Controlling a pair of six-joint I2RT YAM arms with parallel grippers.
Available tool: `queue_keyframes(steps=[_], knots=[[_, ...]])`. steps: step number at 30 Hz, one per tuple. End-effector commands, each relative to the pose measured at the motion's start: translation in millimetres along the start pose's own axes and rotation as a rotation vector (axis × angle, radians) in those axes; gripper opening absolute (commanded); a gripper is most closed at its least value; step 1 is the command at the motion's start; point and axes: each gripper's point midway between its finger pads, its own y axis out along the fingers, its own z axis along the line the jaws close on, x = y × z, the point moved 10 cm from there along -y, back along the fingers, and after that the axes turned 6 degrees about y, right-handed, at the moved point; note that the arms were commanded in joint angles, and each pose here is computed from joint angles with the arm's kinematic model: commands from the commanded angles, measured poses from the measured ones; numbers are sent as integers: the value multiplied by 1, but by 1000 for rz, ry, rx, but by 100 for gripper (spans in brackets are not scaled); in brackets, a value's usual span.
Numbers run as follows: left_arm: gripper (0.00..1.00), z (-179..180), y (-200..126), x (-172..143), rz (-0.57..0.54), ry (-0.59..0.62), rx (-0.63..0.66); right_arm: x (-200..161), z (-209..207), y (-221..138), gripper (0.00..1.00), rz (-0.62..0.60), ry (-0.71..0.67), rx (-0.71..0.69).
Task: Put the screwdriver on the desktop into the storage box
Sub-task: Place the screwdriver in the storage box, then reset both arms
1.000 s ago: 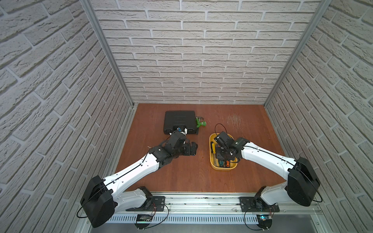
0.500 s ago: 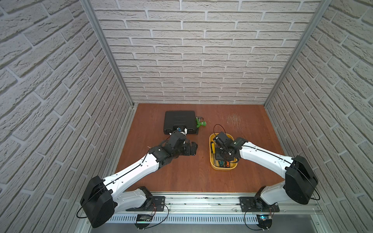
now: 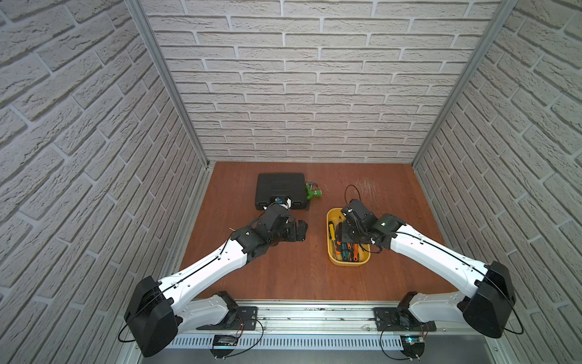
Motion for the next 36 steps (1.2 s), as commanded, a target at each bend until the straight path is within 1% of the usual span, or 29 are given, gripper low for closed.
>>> queue_keyframes(steps=[1,5,8,9,10,12,13,14,15,16,18,19,20,22,24,26,28,31,33,36], knots=[[98,-2,-15,9,-66,30,8,13,-2,-33,63,-163,2,51],[98,-1,-25,13,-96,48,20,17,-14,-63,63,-325,59,132],[98,1,-38,16,-127,66,41,15,-26,-76,66,-474,130,209],[98,3,-43,17,-141,73,56,13,-30,-79,70,-523,149,242],[98,5,-49,18,-158,79,75,12,-34,-81,76,-567,179,266],[98,10,-59,19,-194,81,118,9,-44,-83,81,-647,234,286],[98,14,-64,18,-213,79,148,6,-49,-81,81,-683,277,287],[98,17,-67,18,-232,78,173,2,-55,-76,85,-698,324,287],[98,22,-71,17,-252,77,206,-2,-61,-71,88,-741,368,287],[98,27,-74,16,-278,75,252,-6,-67,-68,90,-779,388,284],[98,34,-80,15,-310,87,309,-11,-76,-65,92,-833,366,263],[98,38,-83,14,-324,84,355,-12,-78,-64,93,-845,335,233],[98,42,-85,14,-333,81,396,-11,-79,-63,99,-839,303,188],[98,52,-89,12,-362,60,491,-7,-78,-61,100,-784,221,58],[98,62,-89,7,-399,17,579,-1,-72,-58,100,-725,108,-39],[98,71,-88,4,-433,2,641,5,-69,-58,99,-701,68,-106],[98,81,-86,-1,-461,-19,689,8,-65,-57,99,-712,35,-102],[98,96,-85,-5,-507,-38,775,11,-66,-57,99,-733,42,-79],[98,107,-86,-3,-541,-57,824,14,-67,-54,99,-736,55,-78],[98,124,-85,3,-568,-43,863,22,-66,-52,99,-731,68,-100]])
